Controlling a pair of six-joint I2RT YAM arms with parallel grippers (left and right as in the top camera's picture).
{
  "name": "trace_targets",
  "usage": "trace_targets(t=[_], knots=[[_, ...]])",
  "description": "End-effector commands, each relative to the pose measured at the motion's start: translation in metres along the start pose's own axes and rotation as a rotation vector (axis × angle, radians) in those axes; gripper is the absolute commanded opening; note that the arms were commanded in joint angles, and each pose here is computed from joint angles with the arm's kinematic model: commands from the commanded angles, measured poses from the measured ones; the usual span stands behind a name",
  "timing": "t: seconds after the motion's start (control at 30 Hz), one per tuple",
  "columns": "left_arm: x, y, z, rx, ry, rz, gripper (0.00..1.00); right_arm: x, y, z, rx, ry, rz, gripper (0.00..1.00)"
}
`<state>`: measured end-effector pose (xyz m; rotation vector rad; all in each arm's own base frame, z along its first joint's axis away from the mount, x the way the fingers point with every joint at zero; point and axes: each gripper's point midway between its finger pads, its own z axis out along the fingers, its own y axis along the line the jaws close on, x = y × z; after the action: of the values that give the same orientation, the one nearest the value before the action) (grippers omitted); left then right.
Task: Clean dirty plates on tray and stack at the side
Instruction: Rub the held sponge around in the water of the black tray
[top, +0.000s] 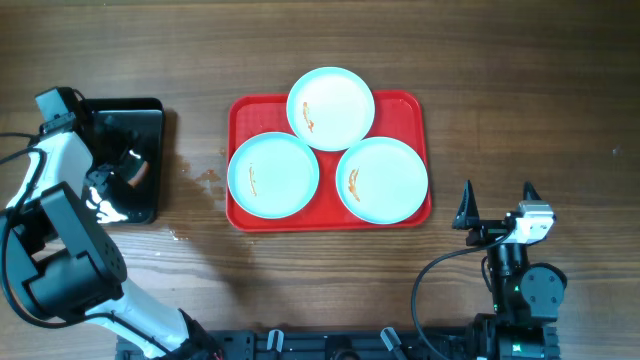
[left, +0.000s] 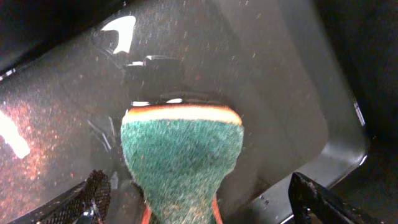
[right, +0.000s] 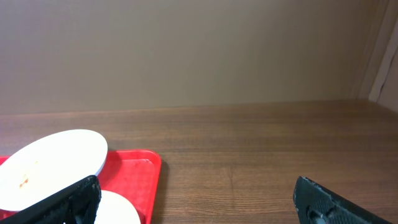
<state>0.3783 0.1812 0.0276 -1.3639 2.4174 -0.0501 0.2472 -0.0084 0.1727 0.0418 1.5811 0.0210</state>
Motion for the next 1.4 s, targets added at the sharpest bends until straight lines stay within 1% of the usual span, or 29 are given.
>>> trace_targets(t=[0.0, 0.23, 0.3, 0.5, 0.53, 0.57, 0.6, 0.8, 0.87, 1.2, 1.37], knots=[[-0.022, -0.007, -0.014, 0.012, -0.084, 0.007, 0.85, -0.001, -0.004, 0.0, 0.019, -0.004, -0.013, 1.0], [-0.026, 0.008, 0.001, -0.07, -0.108, 0.006, 0.84, -0.001, -0.004, 0.0, 0.019, -0.004, -0.013, 1.0], [-0.026, 0.008, 0.004, -0.07, -0.106, 0.005, 0.79, -0.001, -0.004, 0.0, 0.019, -0.004, -0.013, 1.0], [-0.028, 0.007, 0.004, -0.065, -0.114, 0.005, 0.54, -0.001, -0.004, 0.0, 0.019, -0.004, -0.013, 1.0], [-0.028, 0.007, 0.004, -0.065, -0.113, 0.005, 0.52, -0.001, -0.004, 0.0, 0.019, -0.004, -0.013, 1.0], [-0.028, 0.007, 0.004, -0.065, -0.113, 0.005, 0.52, -0.001, -0.004, 0.0, 0.019, -0.004, -0.013, 1.0], [-0.027, 0.007, 0.004, -0.065, -0.113, 0.005, 0.55, -0.001, -0.004, 0.0, 0.019, -0.004, -0.013, 1.0], [-0.023, 0.009, 0.006, -0.073, -0.1, 0.006, 0.73, -0.001, -0.004, 0.0, 0.019, -0.004, -0.013, 1.0], [-0.023, 0.009, 0.007, -0.073, -0.1, 0.006, 0.75, -0.001, -0.004, 0.0, 0.019, -0.004, -0.013, 1.0], [-0.018, 0.013, 0.017, -0.087, -0.078, 0.007, 0.76, -0.001, -0.004, 0.0, 0.019, -0.004, -0.013, 1.0], [-0.017, 0.014, 0.02, -0.091, -0.072, 0.008, 0.72, -0.001, -0.004, 0.0, 0.019, -0.004, -0.013, 1.0]])
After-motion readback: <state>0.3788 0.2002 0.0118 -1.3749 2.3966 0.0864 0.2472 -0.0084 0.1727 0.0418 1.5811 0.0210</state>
